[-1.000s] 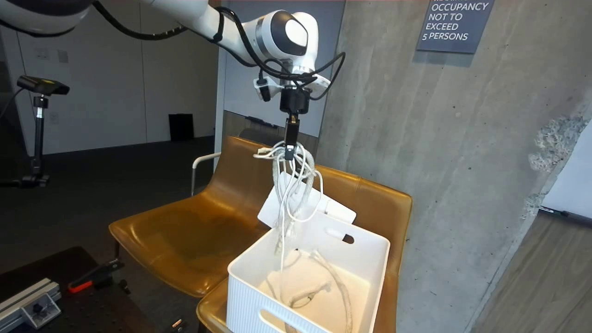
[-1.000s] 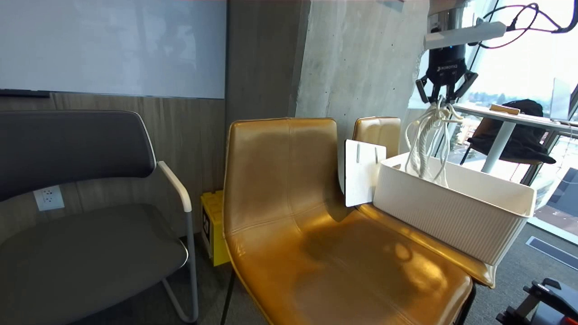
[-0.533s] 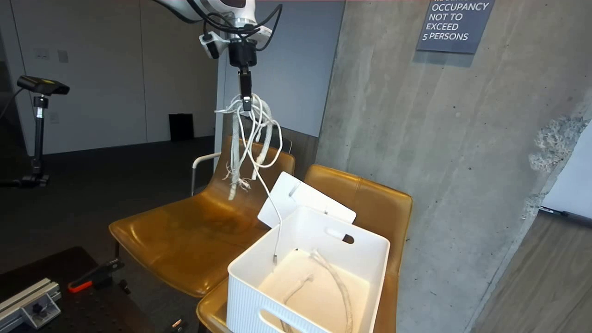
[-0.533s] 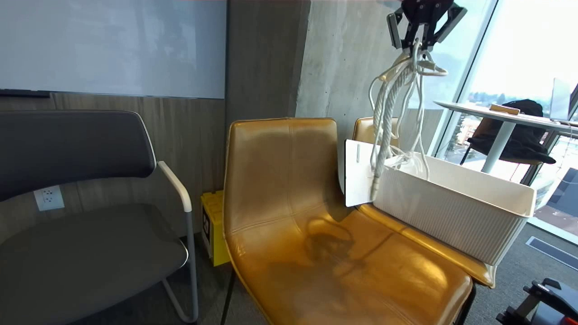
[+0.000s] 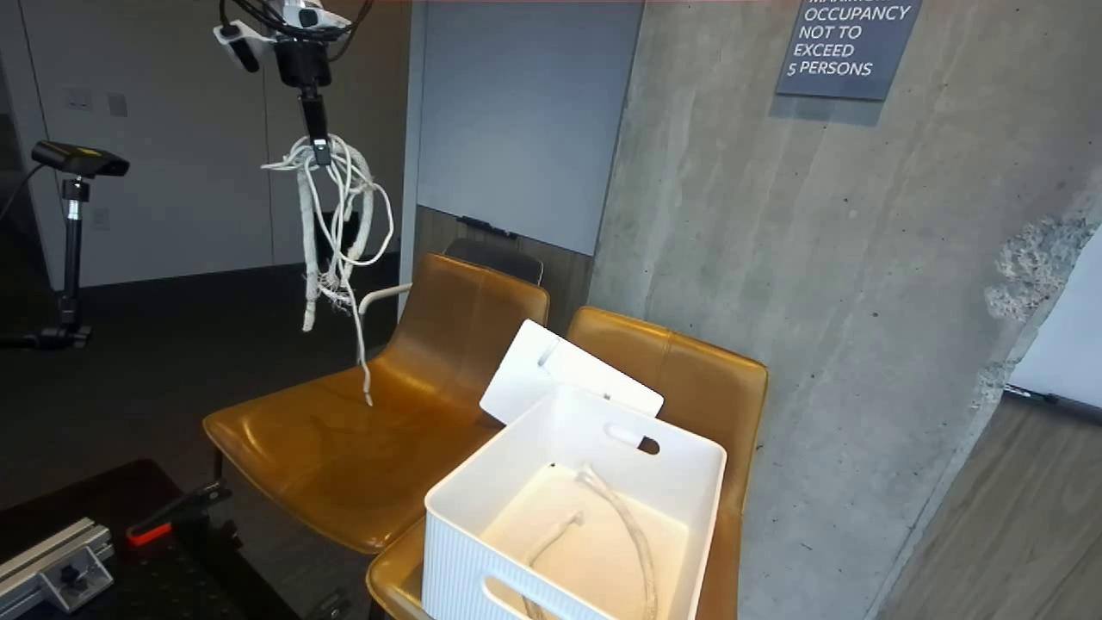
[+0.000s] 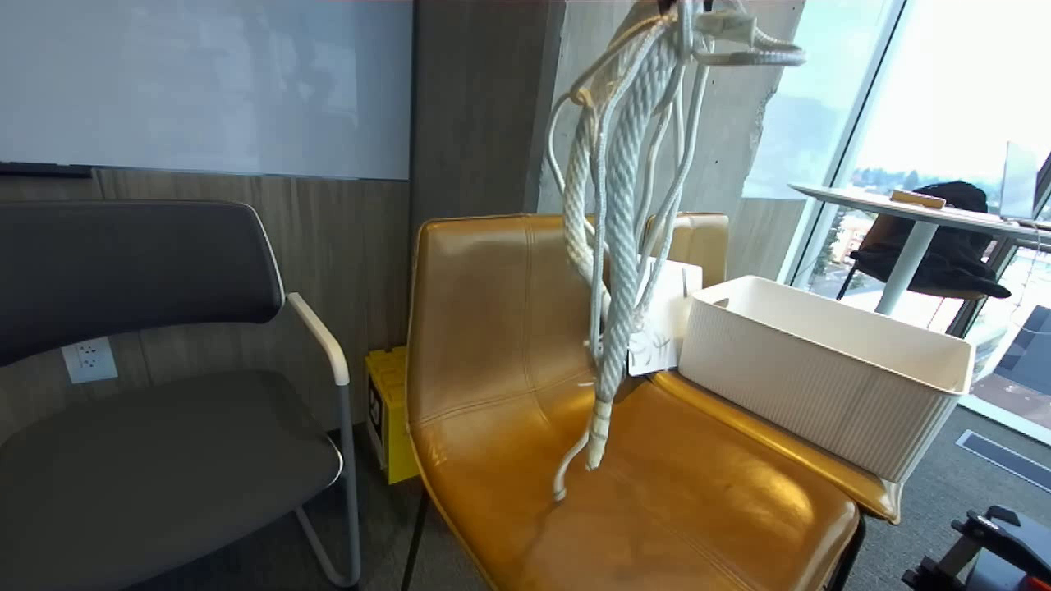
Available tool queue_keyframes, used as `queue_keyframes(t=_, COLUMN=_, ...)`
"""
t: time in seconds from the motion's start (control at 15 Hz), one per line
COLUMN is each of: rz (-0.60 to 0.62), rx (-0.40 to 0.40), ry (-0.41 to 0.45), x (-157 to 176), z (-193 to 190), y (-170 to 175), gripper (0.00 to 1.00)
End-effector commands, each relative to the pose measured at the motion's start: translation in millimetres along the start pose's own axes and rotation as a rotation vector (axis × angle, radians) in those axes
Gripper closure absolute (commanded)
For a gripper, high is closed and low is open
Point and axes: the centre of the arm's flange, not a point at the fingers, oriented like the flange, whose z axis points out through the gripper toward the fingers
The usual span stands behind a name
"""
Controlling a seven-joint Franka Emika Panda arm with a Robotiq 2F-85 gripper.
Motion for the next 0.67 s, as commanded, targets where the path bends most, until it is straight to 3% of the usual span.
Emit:
queue_keyframes(t=0.0, rz=-0.027, rx=-0.030, ry=0.010, x=-50.3, z=-26.9, y=-55.1, gripper=0.97)
queue_keyframes(t=0.2, rz=-0.008, rx=-0.053, ry=-0.020, x=-49.6, z=-13.3, y=-49.5, gripper=0.97)
queue_keyframes(t=0.6, rz=0.122, rx=-0.094, ry=-0.044, x=24.8, z=28.2, y=3.9, gripper=0.97)
